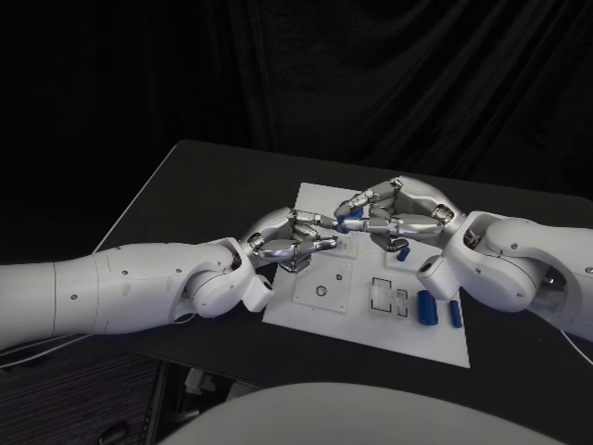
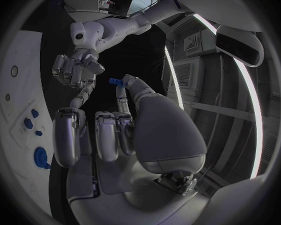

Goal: Assemble the parts on the task board

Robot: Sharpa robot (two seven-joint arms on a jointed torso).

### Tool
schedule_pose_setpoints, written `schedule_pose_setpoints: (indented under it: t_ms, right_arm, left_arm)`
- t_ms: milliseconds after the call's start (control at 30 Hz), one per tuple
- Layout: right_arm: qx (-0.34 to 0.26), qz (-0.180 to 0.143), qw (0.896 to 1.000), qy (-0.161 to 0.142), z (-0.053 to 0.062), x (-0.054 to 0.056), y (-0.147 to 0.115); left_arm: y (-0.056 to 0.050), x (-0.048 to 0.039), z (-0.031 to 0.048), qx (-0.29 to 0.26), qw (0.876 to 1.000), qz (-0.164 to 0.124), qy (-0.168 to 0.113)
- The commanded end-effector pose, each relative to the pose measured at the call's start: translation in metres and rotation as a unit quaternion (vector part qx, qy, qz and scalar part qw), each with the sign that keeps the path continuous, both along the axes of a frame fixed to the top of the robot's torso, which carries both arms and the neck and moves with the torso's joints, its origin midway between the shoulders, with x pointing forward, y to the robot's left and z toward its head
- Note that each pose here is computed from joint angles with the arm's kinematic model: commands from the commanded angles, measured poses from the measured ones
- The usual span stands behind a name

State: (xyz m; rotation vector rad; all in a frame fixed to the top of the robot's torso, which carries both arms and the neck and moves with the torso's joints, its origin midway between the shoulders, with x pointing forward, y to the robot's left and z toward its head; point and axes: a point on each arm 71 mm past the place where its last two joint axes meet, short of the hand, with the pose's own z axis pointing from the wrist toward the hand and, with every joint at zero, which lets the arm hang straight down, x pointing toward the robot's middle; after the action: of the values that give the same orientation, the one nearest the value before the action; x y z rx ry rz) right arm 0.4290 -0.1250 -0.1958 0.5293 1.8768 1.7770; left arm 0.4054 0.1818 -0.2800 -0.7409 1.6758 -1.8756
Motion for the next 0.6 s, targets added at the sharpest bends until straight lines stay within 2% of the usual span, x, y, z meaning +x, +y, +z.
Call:
schedule_pose_setpoints:
  t_ms: [33, 233, 367, 600]
  right_arm:
    - [-0.004, 0.002, 1.000, 0.010, -0.002, 0.000, -0.001]
    - [-0.005, -0.004, 1.000, 0.008, -0.002, 0.001, -0.004]
    - [-0.006, -0.008, 1.000, 0.007, -0.003, 0.003, -0.005]
    - [-0.010, -0.015, 1.000, 0.006, -0.004, 0.006, -0.009]
  left_arm:
    - [-0.004, -0.0027, 0.0051, -0.015, 0.999, -0.026, -0.025]
    - [0.002, -0.0012, 0.0026, 0.029, 0.998, -0.018, -0.048]
    - [0.006, -0.0003, 0.0017, 0.050, 0.997, -0.016, -0.052]
    - [0.010, 0.0027, 0.0066, 0.059, 0.996, -0.021, -0.055]
